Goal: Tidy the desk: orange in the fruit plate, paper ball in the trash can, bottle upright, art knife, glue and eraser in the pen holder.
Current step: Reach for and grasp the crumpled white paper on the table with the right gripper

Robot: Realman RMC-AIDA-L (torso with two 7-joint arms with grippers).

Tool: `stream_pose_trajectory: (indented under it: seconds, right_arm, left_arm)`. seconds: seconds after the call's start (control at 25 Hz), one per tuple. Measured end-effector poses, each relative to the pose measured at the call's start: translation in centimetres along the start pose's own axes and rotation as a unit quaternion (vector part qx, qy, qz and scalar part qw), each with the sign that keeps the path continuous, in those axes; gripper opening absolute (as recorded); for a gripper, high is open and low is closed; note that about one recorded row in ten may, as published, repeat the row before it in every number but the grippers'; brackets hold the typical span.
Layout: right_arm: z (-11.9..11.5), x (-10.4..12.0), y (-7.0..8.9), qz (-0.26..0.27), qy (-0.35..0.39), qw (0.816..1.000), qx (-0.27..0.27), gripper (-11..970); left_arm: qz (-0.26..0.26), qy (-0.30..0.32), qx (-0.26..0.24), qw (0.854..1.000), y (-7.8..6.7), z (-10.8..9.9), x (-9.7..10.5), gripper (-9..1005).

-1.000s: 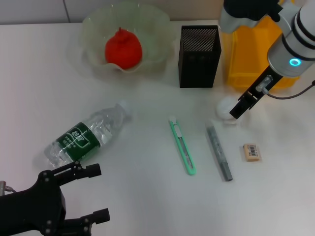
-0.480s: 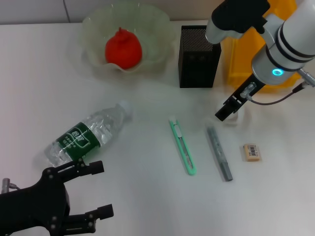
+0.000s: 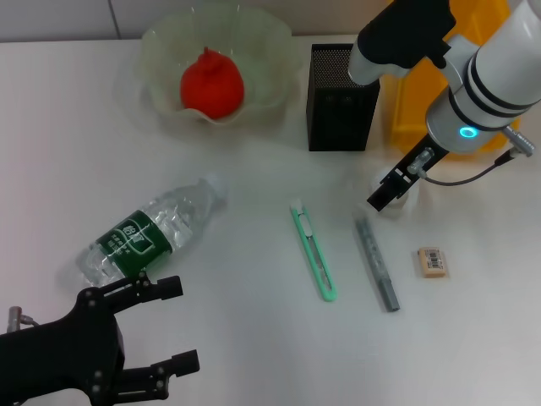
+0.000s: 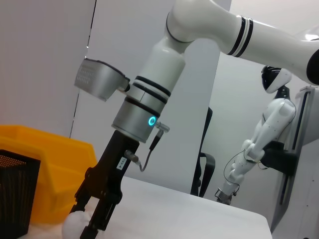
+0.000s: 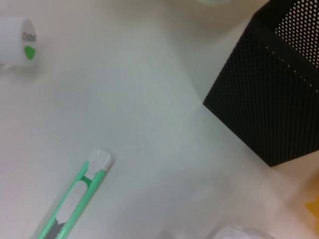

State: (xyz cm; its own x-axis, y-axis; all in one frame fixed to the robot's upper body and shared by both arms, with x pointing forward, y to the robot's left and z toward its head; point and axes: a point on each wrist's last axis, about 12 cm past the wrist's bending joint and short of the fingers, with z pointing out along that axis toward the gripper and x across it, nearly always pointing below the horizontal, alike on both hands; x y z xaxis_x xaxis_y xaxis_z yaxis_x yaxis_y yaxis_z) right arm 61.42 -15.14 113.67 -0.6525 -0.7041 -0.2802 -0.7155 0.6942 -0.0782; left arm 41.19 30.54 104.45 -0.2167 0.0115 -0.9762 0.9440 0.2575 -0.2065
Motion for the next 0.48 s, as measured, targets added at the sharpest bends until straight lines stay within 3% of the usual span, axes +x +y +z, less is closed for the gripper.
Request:
stream_pose_trajectory:
  seconds: [0.48]
  right_arm:
    - [0.61,0.32,-0.35,0.009,-0.007,1.0,0.004,674]
  left_arm:
    - [-0.002,-0.002,0.0,1.0,-0.07,0.31,0.1,863]
